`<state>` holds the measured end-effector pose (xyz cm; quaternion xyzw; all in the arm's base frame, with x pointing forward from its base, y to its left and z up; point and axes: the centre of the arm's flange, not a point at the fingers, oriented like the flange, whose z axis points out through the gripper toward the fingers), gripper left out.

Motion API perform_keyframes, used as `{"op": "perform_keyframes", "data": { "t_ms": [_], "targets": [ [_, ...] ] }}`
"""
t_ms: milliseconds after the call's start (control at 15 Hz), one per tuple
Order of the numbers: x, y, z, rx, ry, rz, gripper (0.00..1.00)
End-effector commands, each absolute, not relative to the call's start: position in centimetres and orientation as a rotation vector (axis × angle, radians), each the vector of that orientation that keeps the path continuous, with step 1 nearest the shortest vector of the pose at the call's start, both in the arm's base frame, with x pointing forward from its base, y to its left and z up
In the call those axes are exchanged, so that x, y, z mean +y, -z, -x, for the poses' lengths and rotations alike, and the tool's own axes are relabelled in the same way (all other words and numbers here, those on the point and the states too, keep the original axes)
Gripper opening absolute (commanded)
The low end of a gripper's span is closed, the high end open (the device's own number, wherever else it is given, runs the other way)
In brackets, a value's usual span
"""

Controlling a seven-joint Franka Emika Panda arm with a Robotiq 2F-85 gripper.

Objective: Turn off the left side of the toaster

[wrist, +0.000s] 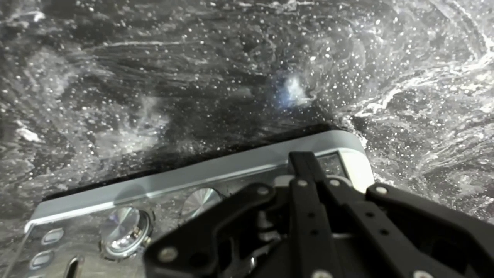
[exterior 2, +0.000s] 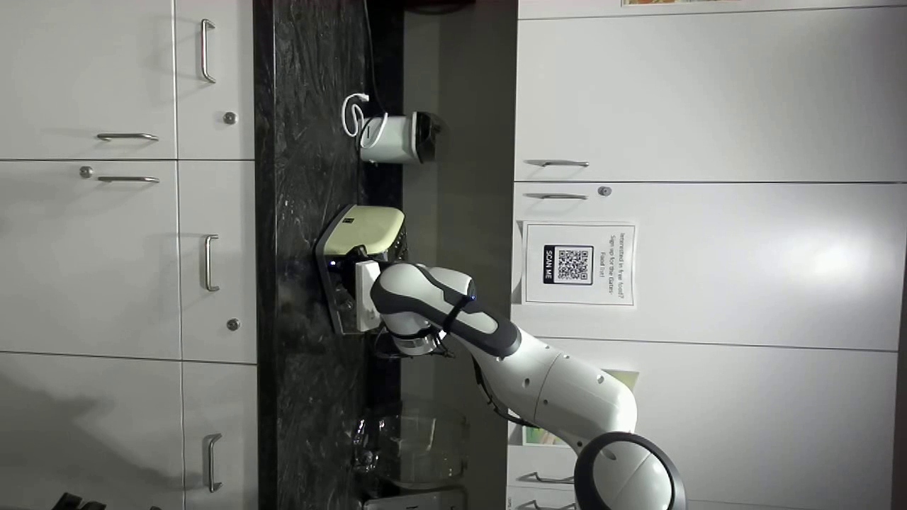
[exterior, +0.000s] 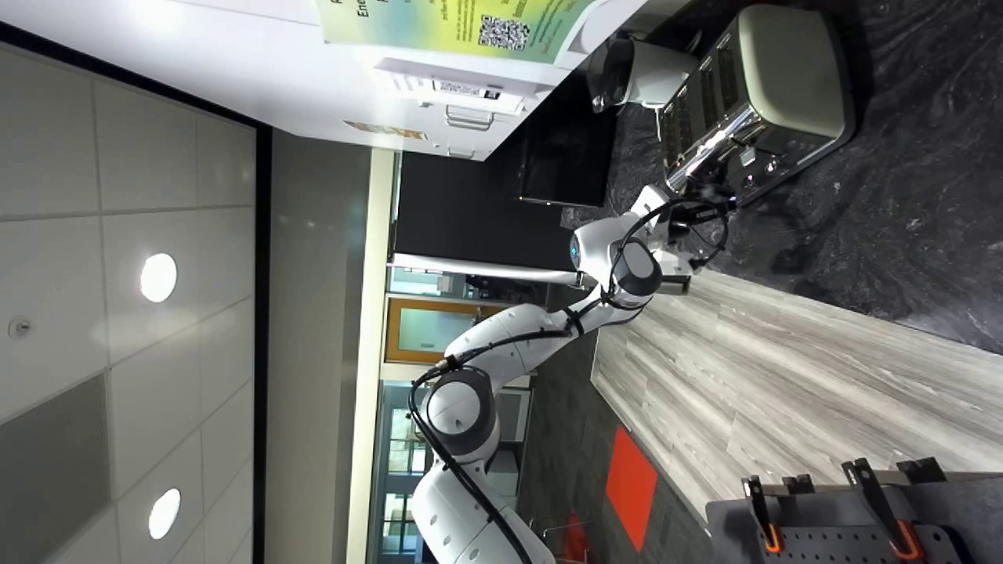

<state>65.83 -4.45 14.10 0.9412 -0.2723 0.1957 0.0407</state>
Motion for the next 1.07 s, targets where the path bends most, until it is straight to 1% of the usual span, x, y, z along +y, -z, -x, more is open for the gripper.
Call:
{"op": "perform_keyframes", "data": {
  "t_ms": [0, 333, 1000],
  "targets": [
    [-4.8, -14.5, -66.3, -0.87, -0.627, -2.895, 0.0],
    [-3.9, -15.9, -64.5, -0.897, -0.514, -2.892, 0.0],
    [-2.4, -22.4, -55.9, -0.82, -0.386, -2.969, 0.0]
  ]
}}
